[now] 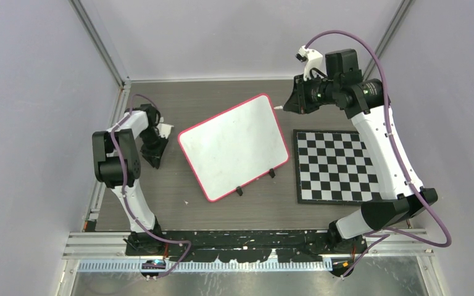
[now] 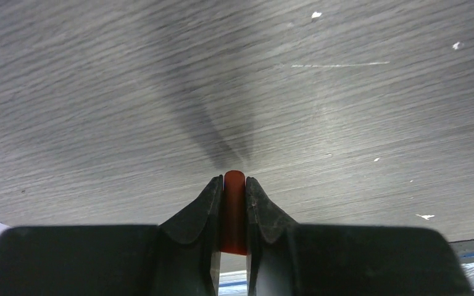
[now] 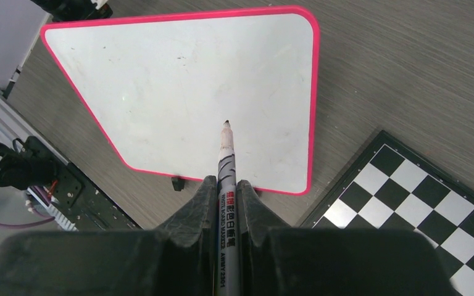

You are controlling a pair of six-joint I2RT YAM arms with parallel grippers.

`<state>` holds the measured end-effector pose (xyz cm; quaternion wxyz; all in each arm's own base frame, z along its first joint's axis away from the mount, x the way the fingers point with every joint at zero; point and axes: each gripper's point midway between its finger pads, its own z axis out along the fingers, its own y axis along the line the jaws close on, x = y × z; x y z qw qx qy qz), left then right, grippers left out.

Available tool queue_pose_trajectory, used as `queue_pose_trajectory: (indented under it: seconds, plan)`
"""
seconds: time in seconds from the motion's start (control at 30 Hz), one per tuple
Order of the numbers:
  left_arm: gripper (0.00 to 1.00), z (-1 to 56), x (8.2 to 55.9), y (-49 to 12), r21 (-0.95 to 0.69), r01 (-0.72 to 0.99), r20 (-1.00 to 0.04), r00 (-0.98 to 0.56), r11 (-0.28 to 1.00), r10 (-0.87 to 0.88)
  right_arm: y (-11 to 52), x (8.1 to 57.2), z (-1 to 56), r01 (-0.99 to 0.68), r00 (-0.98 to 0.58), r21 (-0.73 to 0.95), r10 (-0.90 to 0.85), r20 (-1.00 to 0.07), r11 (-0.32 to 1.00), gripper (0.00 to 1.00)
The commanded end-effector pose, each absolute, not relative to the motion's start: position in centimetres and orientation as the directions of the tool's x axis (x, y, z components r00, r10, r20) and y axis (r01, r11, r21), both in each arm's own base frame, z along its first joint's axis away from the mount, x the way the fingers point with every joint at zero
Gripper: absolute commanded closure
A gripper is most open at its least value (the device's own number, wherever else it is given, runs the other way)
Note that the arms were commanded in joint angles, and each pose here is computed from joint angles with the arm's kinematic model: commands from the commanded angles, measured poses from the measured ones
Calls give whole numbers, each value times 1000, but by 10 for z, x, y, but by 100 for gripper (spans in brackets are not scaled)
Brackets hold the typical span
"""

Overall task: Write a sentence on the whiteboard
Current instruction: Place the pen cap at the center of the board.

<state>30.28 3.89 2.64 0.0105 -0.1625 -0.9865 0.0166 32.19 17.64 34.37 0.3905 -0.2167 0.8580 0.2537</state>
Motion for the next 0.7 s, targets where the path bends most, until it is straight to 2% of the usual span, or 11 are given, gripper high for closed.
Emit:
queue_pose_trajectory:
  seconds: [0.0, 0.23, 0.3, 0.37, 0.47, 0.6, 0.67]
  plan:
    - [80, 25, 309, 39, -10, 322, 5, -947, 947, 322, 175, 320, 344, -567, -596, 229, -202, -777, 791, 100]
    - [68, 32, 306, 32, -50, 317, -3, -948, 947, 318, 177, 319, 326, -574, -614, 155, -297, -731, 804, 100]
    - [61, 40, 306, 27, -70, 314, -23, -949, 947, 313, 176, 322, 322, -563, -618, 124, -316, -719, 817, 100]
    - [53, 52, 308, 23, -83, 306, -57, -952, 949, 302, 176, 324, 321, -555, -617, 105, -323, -718, 825, 100]
    - [34, 81, 317, 14, -103, 307, -136, -947, 946, 292, 176, 337, 328, -490, -618, 111, -255, -744, 865, 100]
    - [21, 122, 331, 13, -96, 293, -245, -933, 951, 263, 181, 343, 342, -486, -576, 128, -208, -790, 864, 100]
    - [4, 146, 338, 13, -126, 272, -315, -923, 954, 221, 189, 337, 348, -560, -535, 131, -236, -811, 818, 100]
